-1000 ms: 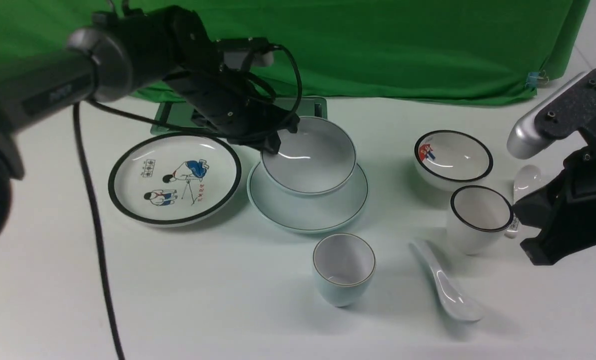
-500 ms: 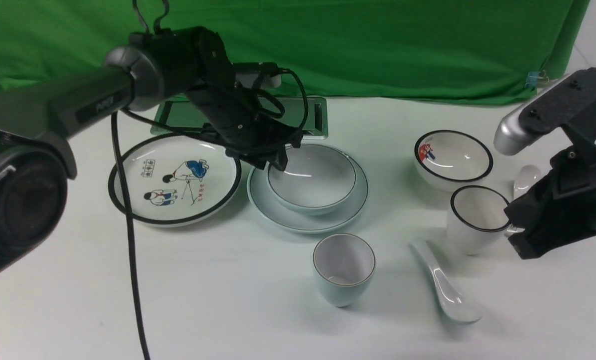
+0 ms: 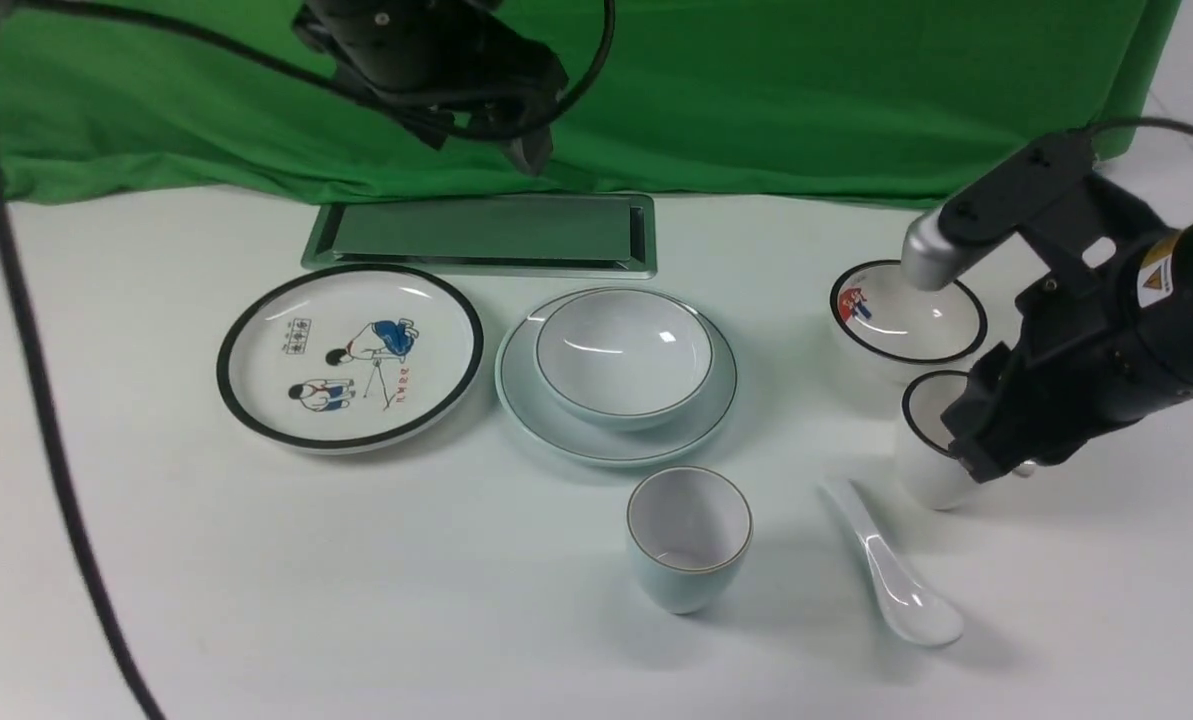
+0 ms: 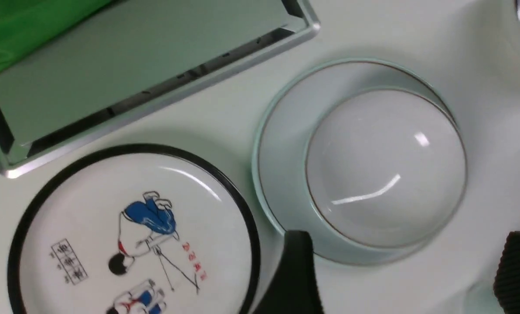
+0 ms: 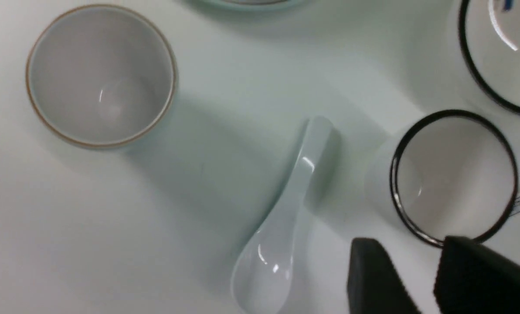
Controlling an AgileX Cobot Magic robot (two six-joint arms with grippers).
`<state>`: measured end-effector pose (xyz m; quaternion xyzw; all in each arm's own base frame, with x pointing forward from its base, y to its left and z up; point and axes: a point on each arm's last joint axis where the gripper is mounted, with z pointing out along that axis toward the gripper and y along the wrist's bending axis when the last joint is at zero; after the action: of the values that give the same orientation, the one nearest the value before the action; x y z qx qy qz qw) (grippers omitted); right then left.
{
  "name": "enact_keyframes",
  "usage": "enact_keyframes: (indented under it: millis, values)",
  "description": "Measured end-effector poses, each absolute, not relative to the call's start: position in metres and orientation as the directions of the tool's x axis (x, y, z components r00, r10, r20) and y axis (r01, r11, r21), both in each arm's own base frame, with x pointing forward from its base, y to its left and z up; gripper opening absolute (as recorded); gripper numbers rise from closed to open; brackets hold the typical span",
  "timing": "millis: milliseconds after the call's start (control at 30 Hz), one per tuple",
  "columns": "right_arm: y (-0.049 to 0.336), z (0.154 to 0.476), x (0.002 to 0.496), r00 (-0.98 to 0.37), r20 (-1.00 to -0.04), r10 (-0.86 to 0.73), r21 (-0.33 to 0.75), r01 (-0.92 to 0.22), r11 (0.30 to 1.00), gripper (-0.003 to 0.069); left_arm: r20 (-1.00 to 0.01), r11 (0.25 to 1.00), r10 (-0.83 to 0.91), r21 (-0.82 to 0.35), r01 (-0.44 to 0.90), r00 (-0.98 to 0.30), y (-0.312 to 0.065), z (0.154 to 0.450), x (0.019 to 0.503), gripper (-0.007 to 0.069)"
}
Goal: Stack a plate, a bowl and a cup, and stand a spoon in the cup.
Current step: Use the left arm to grab a blue teacup
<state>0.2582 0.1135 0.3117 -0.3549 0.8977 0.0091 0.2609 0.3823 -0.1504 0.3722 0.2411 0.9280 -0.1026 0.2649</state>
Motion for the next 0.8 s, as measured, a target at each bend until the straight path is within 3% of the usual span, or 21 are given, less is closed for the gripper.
enact_keyframes:
  millis: [167, 233, 333, 467, 633, 800]
  values:
    - [0.11, 0.326, 0.26, -0.619, -0.459, -0.637, -0.206, -0.624, 0.754, 0.0259, -0.404, 0.816, 0.496, -0.087, 0.572, -0.769, -0.175, 0.338, 0.34, 0.0509]
    - [0.107, 0.332, 0.259, -0.624, -0.46, -0.632, -0.223, -0.608, 0.762, 0.026, -0.33, 0.772, 0.569, -0.099, 0.627, -0.753, -0.198, 0.306, 0.316, 0.0507]
    - [0.106, 0.335, 0.258, -0.63, -0.458, -0.627, -0.228, -0.599, 0.768, 0.026, -0.299, 0.732, 0.623, -0.101, 0.674, -0.722, -0.221, 0.272, 0.295, 0.0507]
    - [0.105, 0.335, 0.256, -0.644, -0.449, -0.619, -0.221, -0.591, 0.776, 0.026, -0.319, 0.744, 0.604, -0.103, 0.66, -0.73, -0.234, 0.255, 0.291, 0.0507]
    - [0.104, 0.335, 0.256, -0.651, -0.445, -0.615, -0.217, -0.588, 0.779, 0.026, -0.431, 0.788, 0.513, -0.105, 0.606, -0.742, -0.245, 0.243, 0.309, 0.0506]
    - [0.104, 0.335, 0.255, -0.653, -0.442, -0.615, -0.217, -0.587, 0.78, 0.026, -0.391, 0.797, 0.515, -0.11, 0.594, -0.763, -0.25, 0.218, 0.316, 0.0454]
